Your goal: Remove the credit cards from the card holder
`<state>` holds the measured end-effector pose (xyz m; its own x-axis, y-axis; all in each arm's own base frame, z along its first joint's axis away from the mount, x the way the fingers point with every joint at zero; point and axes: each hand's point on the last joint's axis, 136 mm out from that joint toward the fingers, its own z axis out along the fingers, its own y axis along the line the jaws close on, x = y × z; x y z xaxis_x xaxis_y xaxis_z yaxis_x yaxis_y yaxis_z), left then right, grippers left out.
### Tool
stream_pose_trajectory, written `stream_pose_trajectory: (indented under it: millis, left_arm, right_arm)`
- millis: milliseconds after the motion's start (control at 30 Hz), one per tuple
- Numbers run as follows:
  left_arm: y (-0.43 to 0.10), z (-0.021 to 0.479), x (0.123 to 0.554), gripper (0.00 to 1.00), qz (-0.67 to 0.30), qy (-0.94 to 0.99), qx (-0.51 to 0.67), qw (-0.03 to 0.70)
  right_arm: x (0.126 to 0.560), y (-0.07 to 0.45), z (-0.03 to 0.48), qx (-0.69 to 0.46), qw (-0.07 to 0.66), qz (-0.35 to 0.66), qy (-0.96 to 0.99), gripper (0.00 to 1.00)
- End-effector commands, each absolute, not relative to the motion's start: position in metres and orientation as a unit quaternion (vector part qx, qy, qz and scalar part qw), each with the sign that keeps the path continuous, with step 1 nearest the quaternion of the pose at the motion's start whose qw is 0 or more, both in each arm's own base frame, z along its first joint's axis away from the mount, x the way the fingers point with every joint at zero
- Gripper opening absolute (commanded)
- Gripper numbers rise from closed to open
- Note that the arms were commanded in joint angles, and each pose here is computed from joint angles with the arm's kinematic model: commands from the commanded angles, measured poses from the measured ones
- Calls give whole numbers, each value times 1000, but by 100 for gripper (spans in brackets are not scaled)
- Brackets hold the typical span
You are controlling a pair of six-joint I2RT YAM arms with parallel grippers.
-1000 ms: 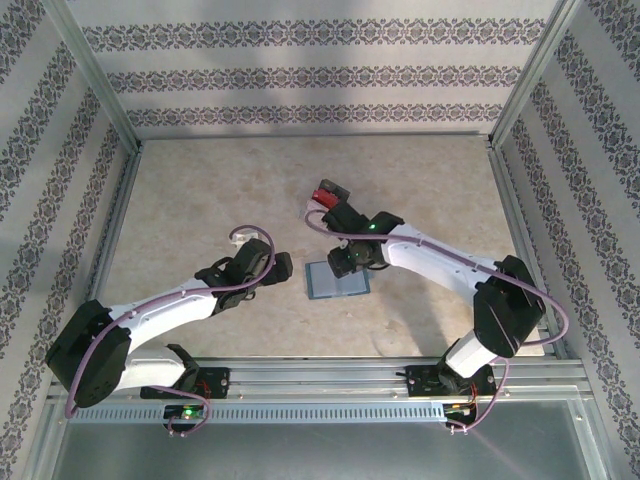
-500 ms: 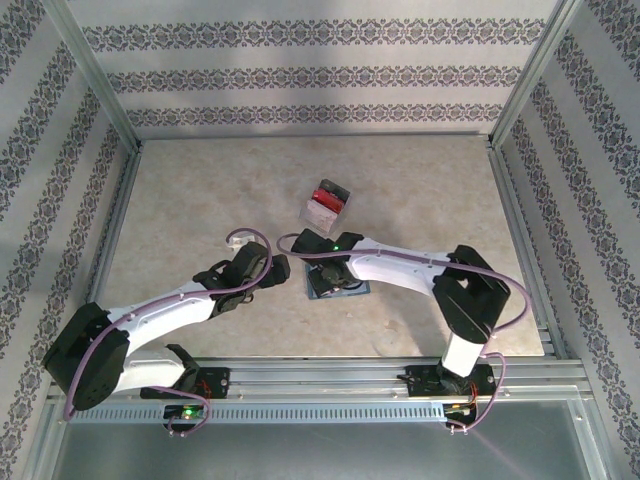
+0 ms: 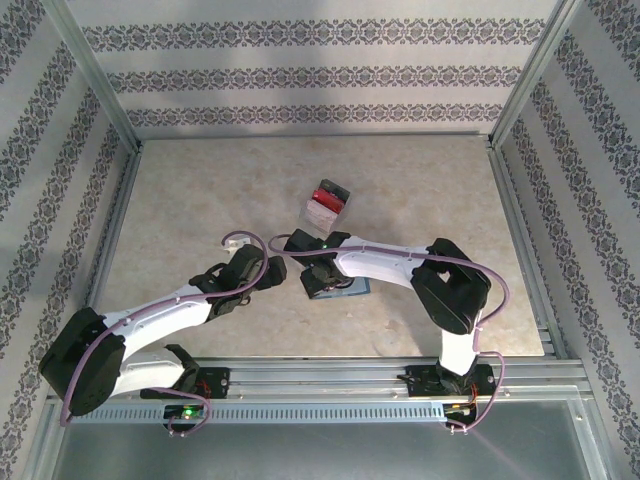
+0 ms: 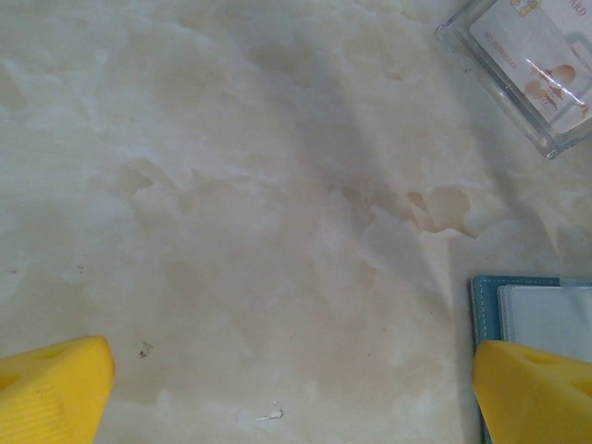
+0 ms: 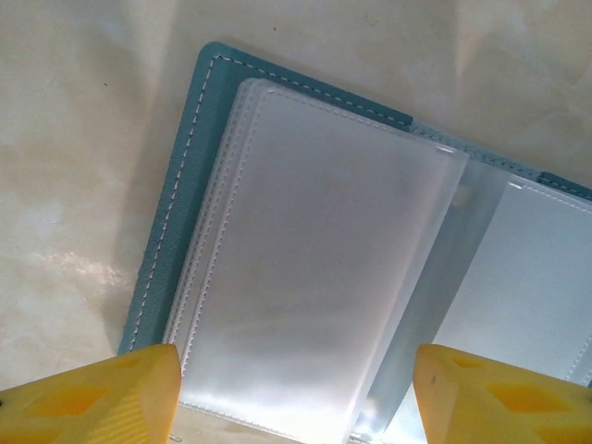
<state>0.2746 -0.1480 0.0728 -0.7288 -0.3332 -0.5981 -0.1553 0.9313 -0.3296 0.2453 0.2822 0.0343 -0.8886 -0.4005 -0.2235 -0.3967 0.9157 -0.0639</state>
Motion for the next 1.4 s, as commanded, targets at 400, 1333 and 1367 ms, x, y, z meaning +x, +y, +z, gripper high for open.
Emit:
stream_pose_trajectory:
  millis: [400, 1333, 1367]
  left_arm:
    - [-141, 76, 279, 99, -131, 913, -151, 356]
    - [-142, 76, 279, 99, -135, 913, -151, 354]
    - [-142, 77, 279, 99, -135, 913, -151, 355]
  right_arm:
    - [246, 274, 16, -198, 91, -5, 976, 61]
    - [242, 279, 14, -198, 86, 15, 976, 54]
    - [243, 279, 16, -197, 88, 16, 976, 48]
